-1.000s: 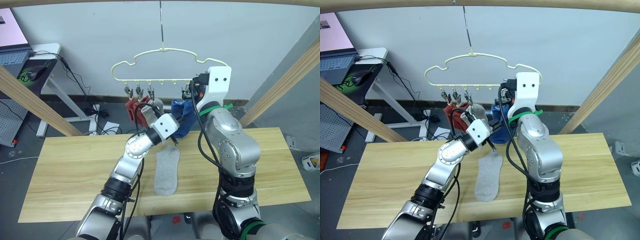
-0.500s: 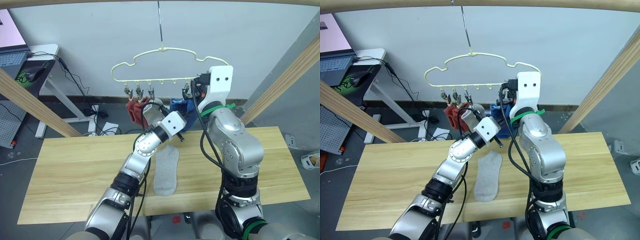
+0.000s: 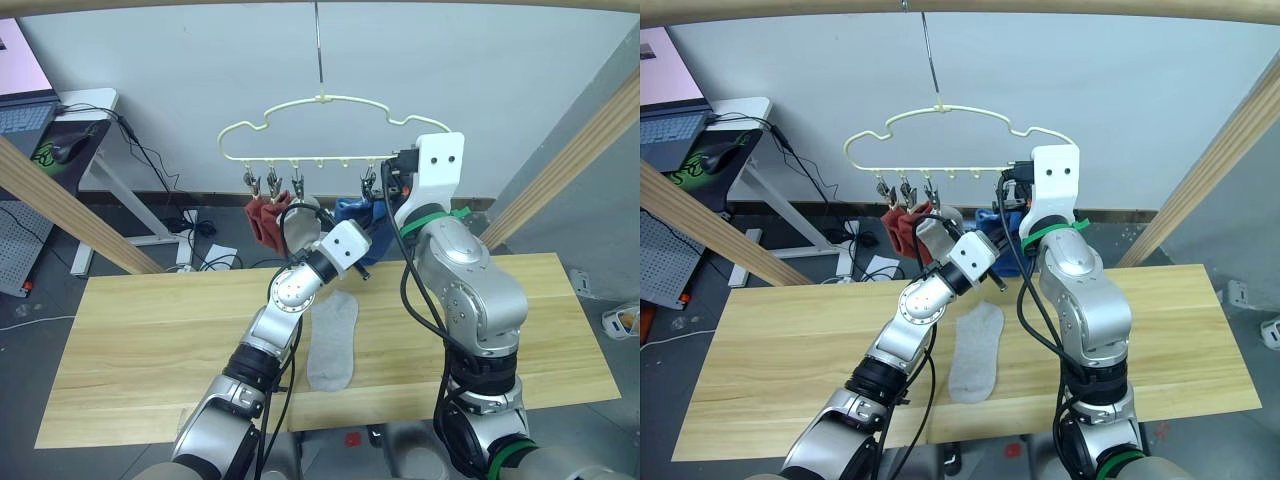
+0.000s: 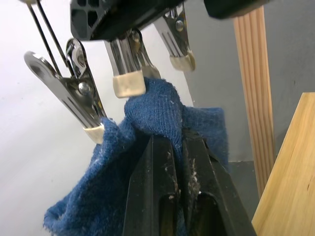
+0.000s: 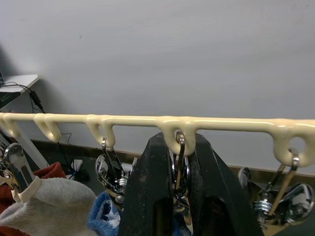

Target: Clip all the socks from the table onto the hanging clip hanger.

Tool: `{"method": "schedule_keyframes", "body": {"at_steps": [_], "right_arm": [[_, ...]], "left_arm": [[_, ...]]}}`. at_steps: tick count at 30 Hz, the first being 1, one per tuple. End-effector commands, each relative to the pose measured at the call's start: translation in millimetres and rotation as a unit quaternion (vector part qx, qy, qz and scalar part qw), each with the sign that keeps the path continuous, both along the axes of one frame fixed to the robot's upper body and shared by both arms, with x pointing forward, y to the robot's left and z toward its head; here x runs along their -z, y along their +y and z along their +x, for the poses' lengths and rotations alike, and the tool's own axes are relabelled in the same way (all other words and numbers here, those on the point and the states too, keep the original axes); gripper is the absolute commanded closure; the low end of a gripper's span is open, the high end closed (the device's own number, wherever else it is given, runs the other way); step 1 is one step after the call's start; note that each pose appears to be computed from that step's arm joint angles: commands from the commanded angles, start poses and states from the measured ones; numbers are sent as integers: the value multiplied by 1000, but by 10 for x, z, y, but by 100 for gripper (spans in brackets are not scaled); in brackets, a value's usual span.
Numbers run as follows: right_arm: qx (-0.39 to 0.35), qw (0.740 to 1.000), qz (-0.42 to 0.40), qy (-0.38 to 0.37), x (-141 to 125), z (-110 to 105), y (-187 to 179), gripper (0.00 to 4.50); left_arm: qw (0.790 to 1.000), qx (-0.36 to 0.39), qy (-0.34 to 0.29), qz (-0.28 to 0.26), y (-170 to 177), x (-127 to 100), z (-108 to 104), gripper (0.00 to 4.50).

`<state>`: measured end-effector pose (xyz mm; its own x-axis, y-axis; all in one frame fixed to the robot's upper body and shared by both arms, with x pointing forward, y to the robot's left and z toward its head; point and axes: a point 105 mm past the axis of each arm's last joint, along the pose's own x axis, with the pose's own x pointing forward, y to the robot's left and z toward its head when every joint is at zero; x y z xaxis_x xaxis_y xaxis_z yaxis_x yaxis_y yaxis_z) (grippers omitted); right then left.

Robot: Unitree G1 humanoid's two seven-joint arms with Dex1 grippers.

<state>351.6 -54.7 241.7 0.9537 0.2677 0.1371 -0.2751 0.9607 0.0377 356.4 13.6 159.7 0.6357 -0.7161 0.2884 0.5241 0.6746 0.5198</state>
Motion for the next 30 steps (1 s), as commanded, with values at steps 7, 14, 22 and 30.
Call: {"method": "schedule_keyframes", "body": {"at_steps": [7,14,22,30], "right_arm": [[1,1000,4,-26,-86,-71,-11,443],[4,1000,6,-22,-70,-65,-20,443],[6,1000,20,-21,-81,-69,-31,300],[2,999,28,-25,-113,-85,-34,115]], "left_arm": [[999,3,-32,-34,7,-178,-19,450],[999,2,-35,-32,-10,-151,-13,450],[999,-4,-38,-31,-16,-153,11,450],[999,-4,-37,-26,-15,-132,15,450]]}}
